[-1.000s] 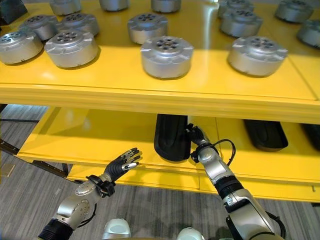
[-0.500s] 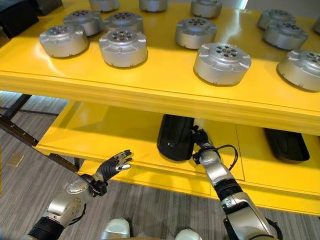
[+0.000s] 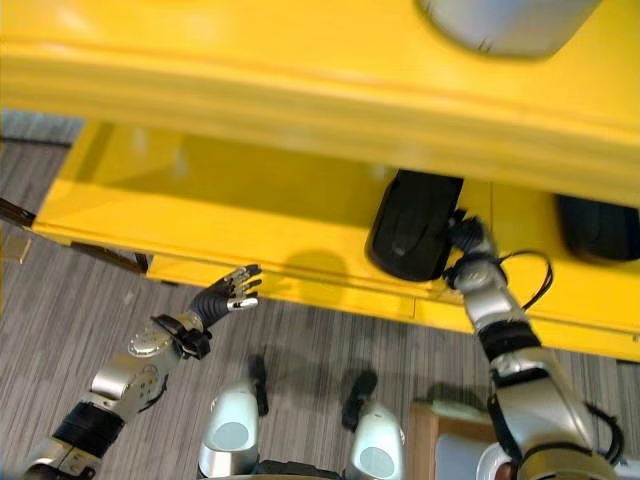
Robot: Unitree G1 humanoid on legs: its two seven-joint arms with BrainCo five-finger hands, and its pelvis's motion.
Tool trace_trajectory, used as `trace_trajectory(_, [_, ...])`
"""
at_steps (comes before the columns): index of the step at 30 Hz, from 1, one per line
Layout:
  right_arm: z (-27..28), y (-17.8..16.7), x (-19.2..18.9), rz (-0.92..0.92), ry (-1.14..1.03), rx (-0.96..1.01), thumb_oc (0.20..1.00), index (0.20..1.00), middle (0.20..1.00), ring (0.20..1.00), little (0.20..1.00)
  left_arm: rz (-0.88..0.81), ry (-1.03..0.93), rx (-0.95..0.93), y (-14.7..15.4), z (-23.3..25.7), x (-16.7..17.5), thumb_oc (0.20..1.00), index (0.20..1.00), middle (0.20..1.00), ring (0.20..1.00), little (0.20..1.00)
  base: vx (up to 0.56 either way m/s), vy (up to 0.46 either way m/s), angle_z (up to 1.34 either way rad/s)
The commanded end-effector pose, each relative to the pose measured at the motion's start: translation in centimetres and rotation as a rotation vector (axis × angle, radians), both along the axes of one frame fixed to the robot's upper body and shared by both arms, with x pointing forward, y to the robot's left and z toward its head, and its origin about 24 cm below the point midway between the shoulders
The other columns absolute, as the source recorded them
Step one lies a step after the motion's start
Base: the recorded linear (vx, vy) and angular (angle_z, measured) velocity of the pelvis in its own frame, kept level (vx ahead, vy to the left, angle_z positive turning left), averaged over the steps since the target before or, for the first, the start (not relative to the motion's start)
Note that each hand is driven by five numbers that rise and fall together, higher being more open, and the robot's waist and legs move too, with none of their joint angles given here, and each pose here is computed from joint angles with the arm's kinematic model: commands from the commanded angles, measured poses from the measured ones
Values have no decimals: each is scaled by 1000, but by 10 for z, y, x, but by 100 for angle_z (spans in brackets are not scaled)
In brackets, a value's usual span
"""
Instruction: Move parts from the plastic box to the shelf.
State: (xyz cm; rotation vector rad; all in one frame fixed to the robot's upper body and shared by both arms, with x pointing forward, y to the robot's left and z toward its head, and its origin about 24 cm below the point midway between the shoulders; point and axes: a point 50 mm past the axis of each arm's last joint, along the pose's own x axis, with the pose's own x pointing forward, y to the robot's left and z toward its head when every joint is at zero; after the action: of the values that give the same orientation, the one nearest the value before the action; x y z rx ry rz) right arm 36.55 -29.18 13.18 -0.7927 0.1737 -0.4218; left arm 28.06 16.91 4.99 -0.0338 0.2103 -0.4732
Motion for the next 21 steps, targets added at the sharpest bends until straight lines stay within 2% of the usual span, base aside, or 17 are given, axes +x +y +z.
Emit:
trace_trajectory(1, [51,2,13,61,-150,-68,200,200,200,200,200,-57,-118,-45,-14,20,-4,1000,1000,1000,1000,1000,-165,-58,-8])
trace_trajectory(8, [79,5,22,51,-177,-153,200,200,200,200,200,-86,-156,-53,-25,30,4,1000,1000,1000,1000,1000,-118,-29,-6])
trace_trajectory(12, [105,10,26,56,-205,-225,200,200,200,200,200,-57,-72,-170,-25,30,7,1000,1000,1000,1000,1000,-96,-43,-5])
trace_trajectory(21, [145,9,27,8,-215,-476,200,200,200,200,200,-61,-69,-164,-22,25,9,1000,1000,1000,1000,1000,-72,19,-5])
